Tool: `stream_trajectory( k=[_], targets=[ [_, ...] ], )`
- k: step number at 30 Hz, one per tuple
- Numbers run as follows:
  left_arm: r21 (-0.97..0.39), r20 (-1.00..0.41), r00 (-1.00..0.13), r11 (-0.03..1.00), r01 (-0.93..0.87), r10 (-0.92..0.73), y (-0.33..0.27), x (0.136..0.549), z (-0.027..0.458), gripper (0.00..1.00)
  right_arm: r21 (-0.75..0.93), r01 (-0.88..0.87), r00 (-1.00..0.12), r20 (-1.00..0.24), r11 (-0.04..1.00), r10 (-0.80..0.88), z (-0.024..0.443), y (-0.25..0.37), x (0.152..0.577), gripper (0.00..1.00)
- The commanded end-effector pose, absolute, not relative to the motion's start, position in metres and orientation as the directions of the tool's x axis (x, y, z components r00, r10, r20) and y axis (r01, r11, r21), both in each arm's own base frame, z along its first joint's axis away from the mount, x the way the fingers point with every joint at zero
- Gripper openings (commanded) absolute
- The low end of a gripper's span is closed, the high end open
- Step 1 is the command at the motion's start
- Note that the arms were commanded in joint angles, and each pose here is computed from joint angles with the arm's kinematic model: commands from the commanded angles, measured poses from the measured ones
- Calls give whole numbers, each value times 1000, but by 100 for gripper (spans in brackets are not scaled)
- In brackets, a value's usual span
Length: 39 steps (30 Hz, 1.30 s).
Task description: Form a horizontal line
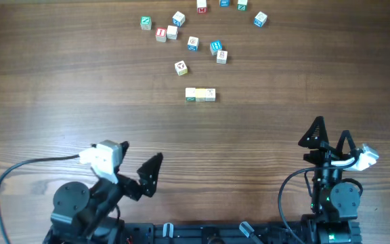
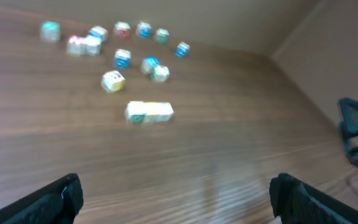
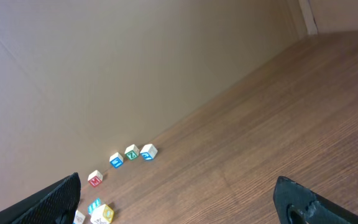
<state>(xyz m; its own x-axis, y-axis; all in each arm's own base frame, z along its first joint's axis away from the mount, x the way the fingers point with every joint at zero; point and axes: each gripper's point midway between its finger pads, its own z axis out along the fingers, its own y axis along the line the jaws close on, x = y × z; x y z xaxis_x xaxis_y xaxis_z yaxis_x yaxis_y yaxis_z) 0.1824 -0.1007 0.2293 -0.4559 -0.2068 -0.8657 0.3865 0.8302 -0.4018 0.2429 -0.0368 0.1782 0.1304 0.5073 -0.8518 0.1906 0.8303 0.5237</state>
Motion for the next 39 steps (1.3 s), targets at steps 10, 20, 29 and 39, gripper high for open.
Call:
stream_trajectory(
  k=[10, 20, 29, 39],
  targets=[
    [-407, -906, -371, 659, 633, -203, -142, 185, 214, 100, 516, 180, 142, -856, 838, 497, 182, -37, 242, 100],
    [-397, -913, -346, 665, 633, -216, -140, 183, 208, 100, 516, 180, 142, -856, 838, 497, 182, -37, 242, 100],
    [-391, -915, -319, 733, 557, -246, -122, 195, 191, 100, 516, 180, 142, -856, 838, 497, 182, -37, 242, 100],
    [-340, -936, -220, 863, 375, -273, -86, 219, 183, 100, 515, 180, 142, -856, 838, 496, 182, -37, 242, 100]
  ],
)
